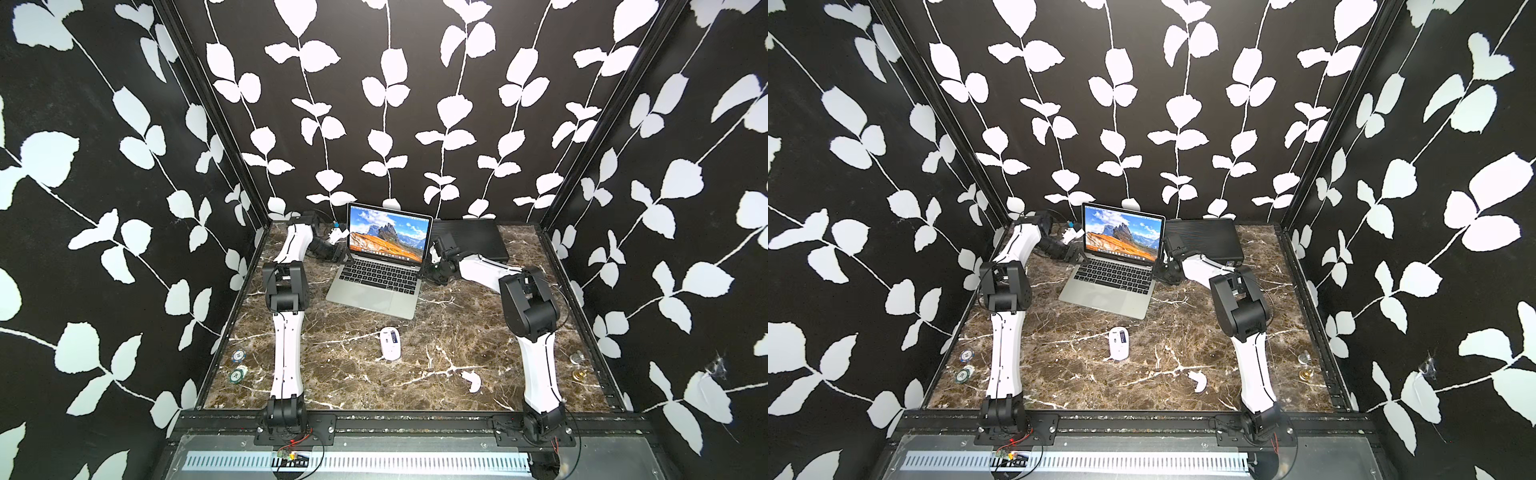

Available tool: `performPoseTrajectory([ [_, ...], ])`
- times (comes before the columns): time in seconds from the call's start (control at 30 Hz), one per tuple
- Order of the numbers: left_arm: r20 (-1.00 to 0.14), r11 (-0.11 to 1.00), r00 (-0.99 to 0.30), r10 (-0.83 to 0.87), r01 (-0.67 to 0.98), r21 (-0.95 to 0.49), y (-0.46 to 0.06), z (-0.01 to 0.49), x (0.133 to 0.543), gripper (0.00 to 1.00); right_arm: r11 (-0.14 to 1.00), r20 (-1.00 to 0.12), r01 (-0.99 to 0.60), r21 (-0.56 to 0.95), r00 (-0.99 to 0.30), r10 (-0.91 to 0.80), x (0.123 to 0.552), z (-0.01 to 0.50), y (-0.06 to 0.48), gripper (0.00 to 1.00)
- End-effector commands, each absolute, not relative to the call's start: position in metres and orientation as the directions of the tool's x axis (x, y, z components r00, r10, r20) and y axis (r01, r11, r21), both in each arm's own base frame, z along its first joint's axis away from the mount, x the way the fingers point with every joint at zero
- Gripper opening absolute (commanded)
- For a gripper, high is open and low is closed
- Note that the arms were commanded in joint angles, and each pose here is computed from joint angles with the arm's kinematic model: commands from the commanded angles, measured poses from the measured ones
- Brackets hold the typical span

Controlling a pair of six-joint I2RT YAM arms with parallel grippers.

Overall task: Insert the wireless mouse receiver into the laptop
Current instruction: Insert the USB plug into the USB port.

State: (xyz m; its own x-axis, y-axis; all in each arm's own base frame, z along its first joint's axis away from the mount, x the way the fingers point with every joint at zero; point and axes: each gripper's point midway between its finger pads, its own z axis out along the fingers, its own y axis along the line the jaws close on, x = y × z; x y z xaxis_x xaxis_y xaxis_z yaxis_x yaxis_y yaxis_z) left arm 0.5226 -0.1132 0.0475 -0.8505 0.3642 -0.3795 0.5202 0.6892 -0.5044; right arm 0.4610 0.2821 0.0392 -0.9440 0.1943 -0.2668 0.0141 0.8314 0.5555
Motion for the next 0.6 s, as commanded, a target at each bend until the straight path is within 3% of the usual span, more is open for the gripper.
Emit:
performPoseTrajectory([
  [0.0,-0.326,0.656,-0.867,0.378,0.499,-0.567,-0.130,0.048,0.502,0.72,0.764,-0.310,-0.084,0.640,-0.938,0.156,0.464,0.067,0.316,0.33],
  [0.27,-0.348,0.637,-0.859,0.374,0.511,-0.576,-0.139,0.058,0.502,0.72,0.635,-0.295,-0.107,0.765,-0.935,0.198,0.467,0.086,0.342,0.32],
  [0.57,-0.469,0.715,-0.843,0.263,0.497,-0.491,-0.114,0.114,0.533,0.73,0.814,-0.404,-0.133,0.565,-0.905,0.132,0.450,0.093,0.292,0.35],
])
